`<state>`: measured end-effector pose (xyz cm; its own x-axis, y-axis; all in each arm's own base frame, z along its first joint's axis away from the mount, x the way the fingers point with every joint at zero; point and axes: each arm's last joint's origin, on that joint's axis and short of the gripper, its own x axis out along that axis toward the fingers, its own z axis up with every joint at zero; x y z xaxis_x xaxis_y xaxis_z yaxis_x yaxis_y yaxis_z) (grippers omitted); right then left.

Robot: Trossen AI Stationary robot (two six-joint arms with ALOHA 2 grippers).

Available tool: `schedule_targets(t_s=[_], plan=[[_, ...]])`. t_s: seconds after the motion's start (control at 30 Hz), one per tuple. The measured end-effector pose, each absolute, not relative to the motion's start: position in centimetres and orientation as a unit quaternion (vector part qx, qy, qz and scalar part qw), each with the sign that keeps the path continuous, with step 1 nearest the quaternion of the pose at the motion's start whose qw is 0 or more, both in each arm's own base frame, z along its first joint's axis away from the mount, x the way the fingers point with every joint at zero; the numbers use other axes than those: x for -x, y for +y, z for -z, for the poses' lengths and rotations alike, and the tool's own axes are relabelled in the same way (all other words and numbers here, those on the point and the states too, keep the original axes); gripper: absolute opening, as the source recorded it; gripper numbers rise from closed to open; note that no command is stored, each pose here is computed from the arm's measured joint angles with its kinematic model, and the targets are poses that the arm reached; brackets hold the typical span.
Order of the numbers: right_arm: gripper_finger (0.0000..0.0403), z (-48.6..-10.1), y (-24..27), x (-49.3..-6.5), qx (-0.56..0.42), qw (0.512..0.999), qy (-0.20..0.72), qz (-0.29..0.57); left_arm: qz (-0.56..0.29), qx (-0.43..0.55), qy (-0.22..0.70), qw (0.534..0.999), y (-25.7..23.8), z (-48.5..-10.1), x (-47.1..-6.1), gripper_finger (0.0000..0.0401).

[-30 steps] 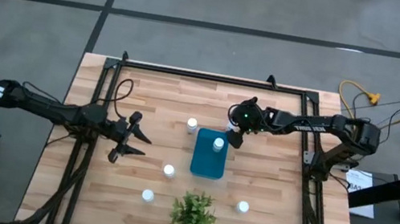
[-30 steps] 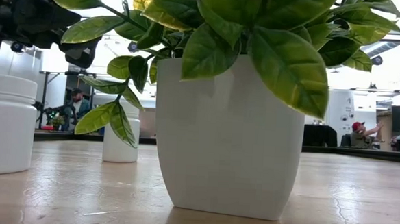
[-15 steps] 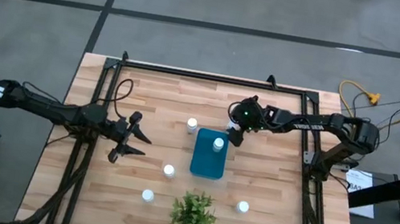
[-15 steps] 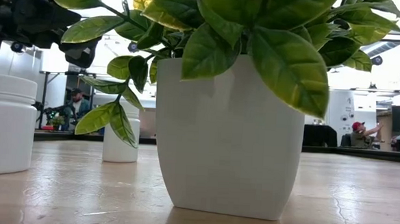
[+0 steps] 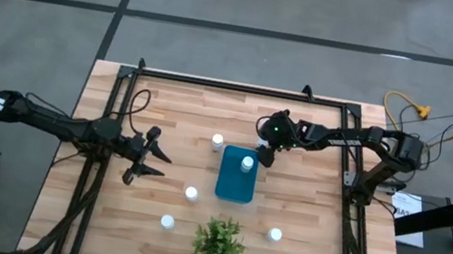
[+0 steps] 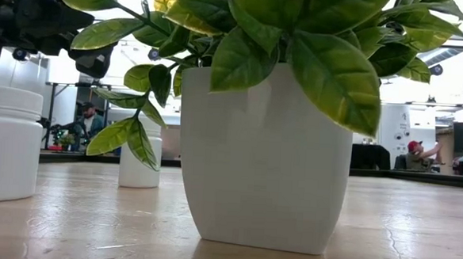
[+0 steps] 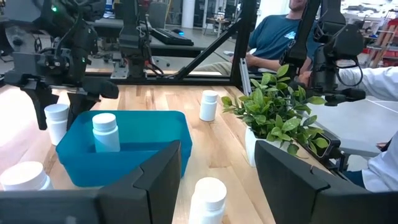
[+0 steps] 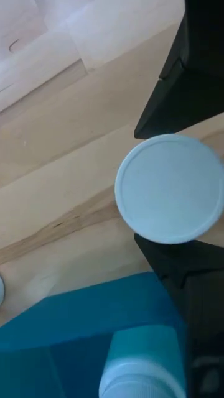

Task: Pick and place pill bottles into a basket
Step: Put the white pill bottle into the blue bin

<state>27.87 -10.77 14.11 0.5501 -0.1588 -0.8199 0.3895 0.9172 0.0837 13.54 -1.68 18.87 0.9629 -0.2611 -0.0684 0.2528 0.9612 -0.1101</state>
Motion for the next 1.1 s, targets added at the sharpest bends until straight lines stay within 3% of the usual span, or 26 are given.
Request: schedule_targets(t_s=[0.2,0.6,1.1], plan=[[0.0164,-14.2,-10.8,-27.9,-0.111,0.875,0.447,0.148,0.130,0.051,0.041,0.989,-1.7,-18.9,-13.5,0.0188],[0.0163,-14.8,-10.7,-27.8,-0.097,0.881,0.440,0.143,0.129,0.052,0.041,0.989,-1.7,-18.9,-13.5,0.0188],[0.0163,-21.7,-9.4,-26.8,-0.100,0.895,0.420,0.114,0.130,0.051,0.042,0.989,-1.7,-18.9,-13.5,0.0188]])
